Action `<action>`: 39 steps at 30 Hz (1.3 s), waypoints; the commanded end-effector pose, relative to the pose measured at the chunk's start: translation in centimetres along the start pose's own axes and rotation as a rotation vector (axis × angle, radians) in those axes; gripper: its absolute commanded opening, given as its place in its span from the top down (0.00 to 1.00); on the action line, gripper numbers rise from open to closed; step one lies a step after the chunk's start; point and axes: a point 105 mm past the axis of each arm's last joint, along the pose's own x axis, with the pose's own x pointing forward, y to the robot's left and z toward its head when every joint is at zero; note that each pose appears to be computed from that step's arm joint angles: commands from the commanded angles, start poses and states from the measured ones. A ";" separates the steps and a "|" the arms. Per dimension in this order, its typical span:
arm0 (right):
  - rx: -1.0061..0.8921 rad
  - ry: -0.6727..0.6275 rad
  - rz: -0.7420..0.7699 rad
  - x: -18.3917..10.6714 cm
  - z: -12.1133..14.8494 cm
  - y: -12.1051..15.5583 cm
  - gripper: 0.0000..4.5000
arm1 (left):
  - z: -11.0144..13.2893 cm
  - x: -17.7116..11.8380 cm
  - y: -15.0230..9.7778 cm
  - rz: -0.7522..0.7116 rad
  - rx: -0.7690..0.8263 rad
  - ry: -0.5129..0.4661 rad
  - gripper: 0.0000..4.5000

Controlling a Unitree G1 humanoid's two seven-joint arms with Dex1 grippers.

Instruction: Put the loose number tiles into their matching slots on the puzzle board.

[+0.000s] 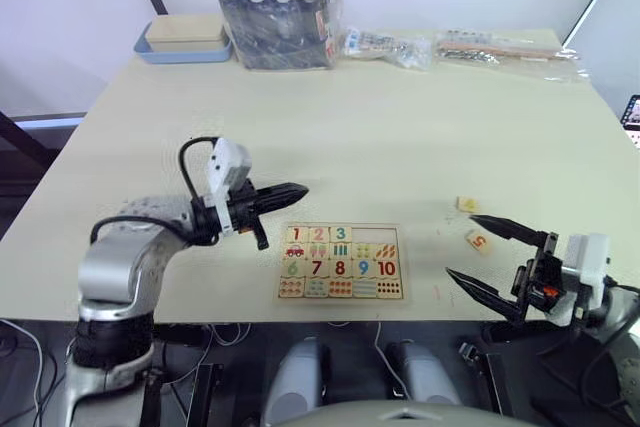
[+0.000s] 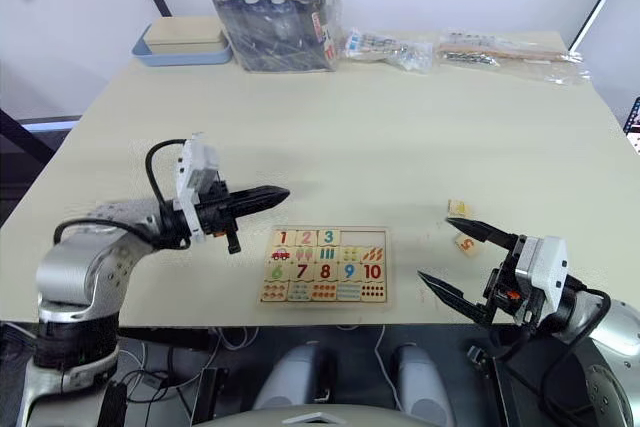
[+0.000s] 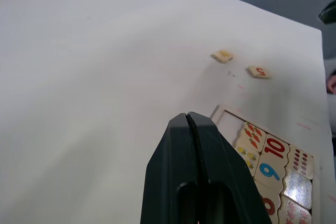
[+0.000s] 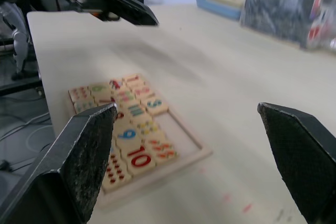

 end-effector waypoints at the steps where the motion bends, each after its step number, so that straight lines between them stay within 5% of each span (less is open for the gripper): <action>1: 0.063 -0.002 -0.045 -1.4 -0.1 -0.6 0.00 | -0.1 -2.7 0.8 0.140 0.051 -0.078 0.99; 8: 0.053 0.069 -0.148 -5.9 -1.9 -2.3 0.00 | -2.9 -6.0 0.1 0.235 -0.029 -0.143 0.99; 15: 0.051 0.109 -0.204 -8.9 -2.8 -4.2 0.00 | -7.1 -10.3 -0.3 0.355 -0.095 -0.087 0.24; 19: 0.050 0.134 -0.216 -9.8 -3.3 -5.2 0.00 | -7.9 -10.6 -0.9 0.373 -0.116 -0.077 0.01; 27: 0.066 0.140 -0.194 -9.5 -3.4 -5.9 0.00 | -8.3 -10.4 -1.2 0.392 -0.128 -0.081 0.01; 34: 0.054 0.076 -0.149 -6.4 -2.2 -6.1 0.00 | -8.7 -11.0 -0.7 0.415 -0.134 -0.076 0.01; 39: 0.068 0.045 -0.149 -5.2 -1.4 -7.1 0.00 | -7.3 -10.6 -1.1 0.431 -0.076 -0.053 0.01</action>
